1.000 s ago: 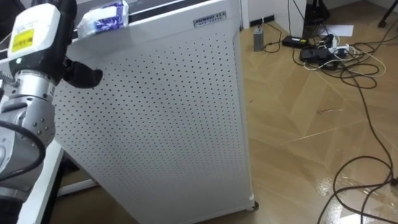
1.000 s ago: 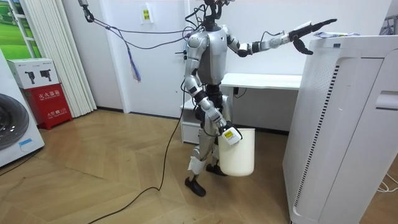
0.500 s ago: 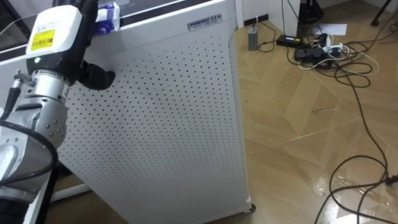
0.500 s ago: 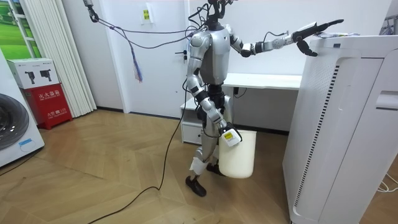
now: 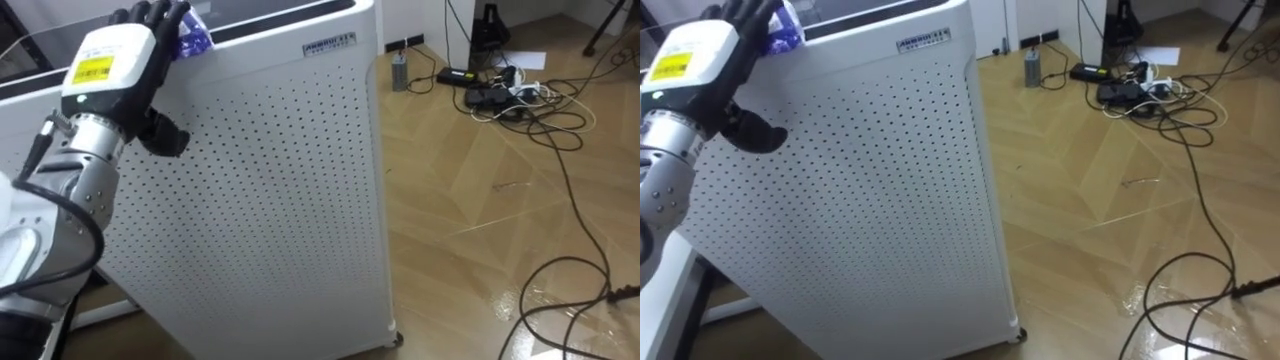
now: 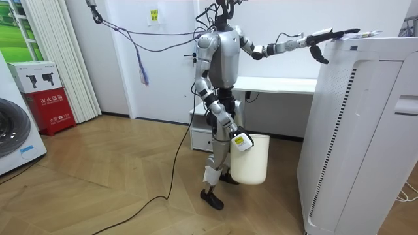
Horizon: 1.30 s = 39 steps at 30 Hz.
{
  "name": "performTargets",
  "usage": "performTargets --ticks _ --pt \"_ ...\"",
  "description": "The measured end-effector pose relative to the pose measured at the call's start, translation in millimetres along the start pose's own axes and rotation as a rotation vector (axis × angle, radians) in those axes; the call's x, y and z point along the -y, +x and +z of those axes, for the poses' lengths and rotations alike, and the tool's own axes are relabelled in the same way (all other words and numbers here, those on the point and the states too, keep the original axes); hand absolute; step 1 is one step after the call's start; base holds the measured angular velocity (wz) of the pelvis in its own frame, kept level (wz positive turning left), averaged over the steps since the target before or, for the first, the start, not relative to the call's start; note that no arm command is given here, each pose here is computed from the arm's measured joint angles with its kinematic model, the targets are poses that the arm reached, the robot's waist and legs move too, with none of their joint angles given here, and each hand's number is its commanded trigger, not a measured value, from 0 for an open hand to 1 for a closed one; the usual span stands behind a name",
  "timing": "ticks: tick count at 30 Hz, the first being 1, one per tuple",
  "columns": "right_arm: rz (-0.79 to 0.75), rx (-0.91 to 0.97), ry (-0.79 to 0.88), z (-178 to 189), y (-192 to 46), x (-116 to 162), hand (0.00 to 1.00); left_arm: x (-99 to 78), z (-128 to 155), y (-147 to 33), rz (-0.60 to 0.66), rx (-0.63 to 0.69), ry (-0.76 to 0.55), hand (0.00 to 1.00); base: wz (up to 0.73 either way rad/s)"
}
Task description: Pick garbage
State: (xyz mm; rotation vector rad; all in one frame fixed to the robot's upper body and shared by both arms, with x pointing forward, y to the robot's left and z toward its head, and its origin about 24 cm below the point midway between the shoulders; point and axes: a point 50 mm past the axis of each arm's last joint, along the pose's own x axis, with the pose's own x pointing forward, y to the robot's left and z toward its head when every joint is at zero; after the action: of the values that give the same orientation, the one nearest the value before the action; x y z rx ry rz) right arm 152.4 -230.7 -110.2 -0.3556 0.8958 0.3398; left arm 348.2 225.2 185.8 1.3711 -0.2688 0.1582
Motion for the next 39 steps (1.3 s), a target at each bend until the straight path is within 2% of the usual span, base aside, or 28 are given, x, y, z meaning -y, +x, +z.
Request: performTargets --ticks 13,14,15,21,26,39 --pt "-0.018 0.010 -0.009 5.4 -1.2 4.2 1.00 5.3 -11.8 4.2 -0.059 -0.065 0.003 0.00 -0.01" --pt "-0.021 0.014 -0.010 6.5 -1.3 4.4 1.00 5.2 -11.8 4.4 -0.062 -0.065 0.003 0.53 0.00" --pt "-0.022 0.017 -0.011 7.2 -1.3 4.5 1.00 4.9 -11.7 4.6 -0.062 -0.065 0.003 0.99 0.00" --pt "-0.025 0.026 -0.019 9.7 -0.9 3.8 1.00 3.2 -13.2 8.2 -0.063 -0.075 0.002 1.00 0.00" --pt "-0.018 -0.003 -0.032 6.8 -0.8 2.6 1.00 -7.2 -12.0 14.9 -0.034 -0.073 -0.011 1.00 0.02" --pt "-0.015 -0.037 -0.034 3.8 -1.7 4.8 1.00 -19.9 -12.4 19.0 0.008 -0.085 -0.037 1.00 0.01"
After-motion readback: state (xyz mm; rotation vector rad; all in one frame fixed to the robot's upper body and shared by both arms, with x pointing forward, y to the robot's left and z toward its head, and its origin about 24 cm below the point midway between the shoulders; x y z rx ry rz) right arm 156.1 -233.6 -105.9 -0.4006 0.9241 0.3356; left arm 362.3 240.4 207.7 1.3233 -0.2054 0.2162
